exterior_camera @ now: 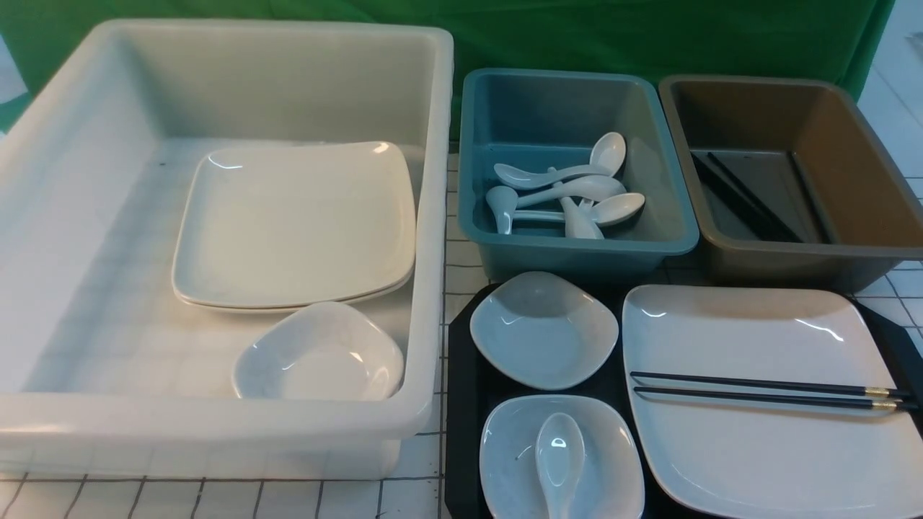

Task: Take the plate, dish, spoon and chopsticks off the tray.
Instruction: Use the right arm to grab a pair of chopsticks from the plate

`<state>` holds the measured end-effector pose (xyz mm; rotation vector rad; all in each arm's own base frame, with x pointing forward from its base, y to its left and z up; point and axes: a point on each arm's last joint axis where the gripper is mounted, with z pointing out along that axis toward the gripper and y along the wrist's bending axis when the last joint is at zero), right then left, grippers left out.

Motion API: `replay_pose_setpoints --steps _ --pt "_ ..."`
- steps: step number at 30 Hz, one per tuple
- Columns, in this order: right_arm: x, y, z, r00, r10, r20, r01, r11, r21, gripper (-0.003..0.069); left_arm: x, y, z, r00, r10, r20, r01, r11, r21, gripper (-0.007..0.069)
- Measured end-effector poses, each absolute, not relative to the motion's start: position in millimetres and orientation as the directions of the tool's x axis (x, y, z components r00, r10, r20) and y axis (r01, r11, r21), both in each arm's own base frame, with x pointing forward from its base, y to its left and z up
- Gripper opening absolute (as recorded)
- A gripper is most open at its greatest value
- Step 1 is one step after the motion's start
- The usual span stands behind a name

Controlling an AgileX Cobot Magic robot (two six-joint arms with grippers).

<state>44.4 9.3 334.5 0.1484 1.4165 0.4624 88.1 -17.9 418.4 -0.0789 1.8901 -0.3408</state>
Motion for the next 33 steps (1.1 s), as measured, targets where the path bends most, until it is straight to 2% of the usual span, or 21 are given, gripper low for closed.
replay_pose_setpoints --steps 3,5,6,9,12,16,20,23,26,30,33 --pt "60 20 358 -0.198 0.201 -0.959 -0.243 0.938 0.246 0.0008 122 -26 389 -0.617 -0.125 -0.777 0.141 0.954 -0.265 0.0004" --pt "74 28 363 -0.398 0.078 -0.914 -0.266 0.944 0.197 0.0006 136 -31 374 -0.698 -0.092 -0.710 0.168 0.943 -0.287 0.0004" --pt "87 34 364 -0.510 -0.001 -0.860 -0.284 0.944 0.167 0.0003 143 -34 365 -0.734 -0.066 -0.676 0.187 0.937 -0.294 0.0004" --pt "113 42 354 -0.702 -0.196 -0.685 -0.325 0.943 0.063 0.0000 152 -39 352 -0.777 -0.040 -0.628 0.219 0.918 -0.330 0.0004" --pt "152 43 334 -0.815 -0.350 -0.461 -0.351 0.932 -0.088 -0.0003 156 -42 343 -0.807 -0.026 -0.590 0.230 0.906 -0.354 0.0004" --pt "195 36 319 -0.857 -0.431 -0.281 -0.404 0.902 -0.151 -0.0003 156 -44 343 -0.808 -0.012 -0.589 0.253 0.896 -0.366 0.0004" --pt "237 29 296 -0.875 -0.446 -0.186 -0.434 0.895 -0.104 0.0000 158 -50 345 -0.803 -0.016 -0.596 0.292 0.861 -0.416 -0.0001" --pt "255 28 282 -0.867 -0.476 -0.149 -0.469 0.880 -0.079 0.0025 162 -54 346 -0.808 -0.013 -0.589 0.313 0.837 -0.448 -0.0003" --pt "281 34 254 -0.818 -0.565 -0.111 -0.562 0.825 -0.058 0.0163 170 -62 345 -0.816 0.027 -0.577 0.355 0.812 -0.463 -0.0003" --pt "302 35 234 -0.716 -0.689 -0.114 -0.680 0.725 -0.114 0.0378 169 -77 342 -0.817 0.101 -0.567 0.417 0.782 -0.462 -0.0003" --pt "312 32 226 -0.668 -0.736 -0.113 -0.714 0.676 -0.181 0.0472 163 -88 340 -0.807 0.174 -0.564 0.472 0.763 -0.441 -0.0003"
